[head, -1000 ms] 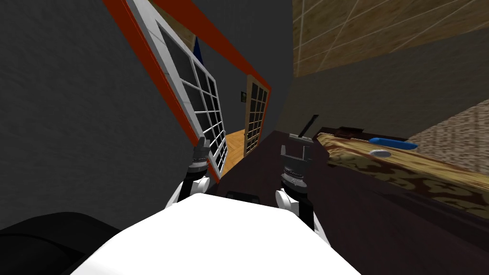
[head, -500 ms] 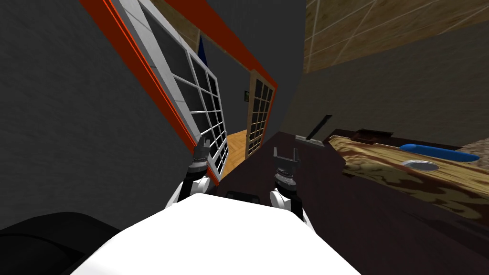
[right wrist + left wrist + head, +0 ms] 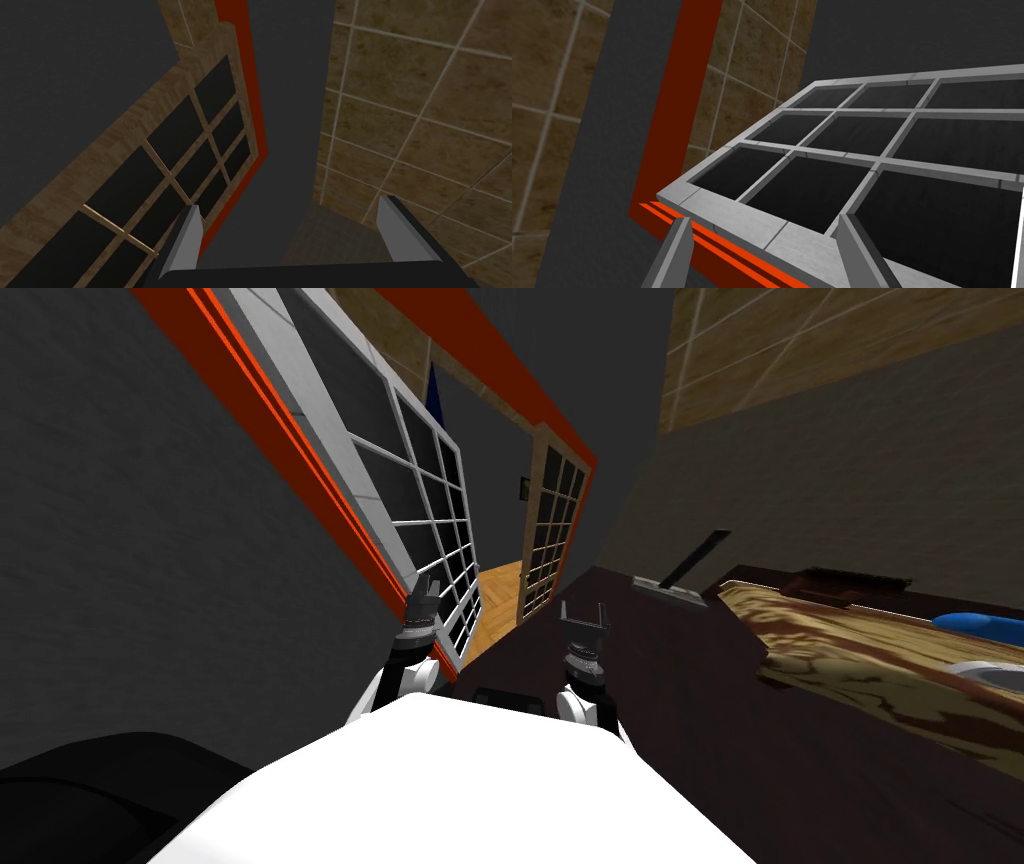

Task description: Push the door open

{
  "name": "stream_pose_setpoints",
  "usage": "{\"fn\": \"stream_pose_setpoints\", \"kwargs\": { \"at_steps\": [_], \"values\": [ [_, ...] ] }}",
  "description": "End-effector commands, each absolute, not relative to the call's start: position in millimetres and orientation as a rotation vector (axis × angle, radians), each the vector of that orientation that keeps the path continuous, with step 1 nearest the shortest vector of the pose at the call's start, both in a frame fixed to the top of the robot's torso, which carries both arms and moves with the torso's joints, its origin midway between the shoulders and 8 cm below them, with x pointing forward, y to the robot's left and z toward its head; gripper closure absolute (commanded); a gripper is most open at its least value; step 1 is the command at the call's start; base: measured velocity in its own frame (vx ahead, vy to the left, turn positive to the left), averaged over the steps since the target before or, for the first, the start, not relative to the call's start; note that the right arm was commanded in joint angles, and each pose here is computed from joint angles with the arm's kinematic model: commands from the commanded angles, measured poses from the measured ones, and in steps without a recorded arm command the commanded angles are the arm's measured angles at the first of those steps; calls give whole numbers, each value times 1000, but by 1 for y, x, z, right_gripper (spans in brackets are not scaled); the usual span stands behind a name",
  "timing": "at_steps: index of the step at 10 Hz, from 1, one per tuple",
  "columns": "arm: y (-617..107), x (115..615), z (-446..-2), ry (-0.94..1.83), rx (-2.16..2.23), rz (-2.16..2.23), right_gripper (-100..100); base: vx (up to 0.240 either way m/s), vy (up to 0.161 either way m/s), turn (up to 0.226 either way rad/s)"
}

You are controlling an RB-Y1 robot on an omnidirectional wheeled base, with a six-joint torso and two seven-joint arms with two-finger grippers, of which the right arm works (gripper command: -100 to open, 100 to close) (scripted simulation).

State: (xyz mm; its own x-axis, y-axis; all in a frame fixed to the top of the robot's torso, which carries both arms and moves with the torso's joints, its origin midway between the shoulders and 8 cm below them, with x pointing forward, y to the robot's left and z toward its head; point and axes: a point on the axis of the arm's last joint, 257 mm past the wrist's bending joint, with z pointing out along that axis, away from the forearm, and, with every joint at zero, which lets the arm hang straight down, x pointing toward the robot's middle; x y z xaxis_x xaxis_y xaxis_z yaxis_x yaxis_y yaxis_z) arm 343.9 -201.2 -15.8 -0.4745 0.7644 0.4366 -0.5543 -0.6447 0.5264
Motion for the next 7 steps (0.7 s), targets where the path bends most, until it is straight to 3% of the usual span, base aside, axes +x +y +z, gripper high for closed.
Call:
{"fn": "stream_pose_setpoints", "kwargs": {
  "at_steps": [1,7],
  "values": [
    [-195,347,-26,394,884,2200,-100,124,-41,118],
    [-170,352,-71,370,1062,2384,-100,134,-47,120]
  ]
}}
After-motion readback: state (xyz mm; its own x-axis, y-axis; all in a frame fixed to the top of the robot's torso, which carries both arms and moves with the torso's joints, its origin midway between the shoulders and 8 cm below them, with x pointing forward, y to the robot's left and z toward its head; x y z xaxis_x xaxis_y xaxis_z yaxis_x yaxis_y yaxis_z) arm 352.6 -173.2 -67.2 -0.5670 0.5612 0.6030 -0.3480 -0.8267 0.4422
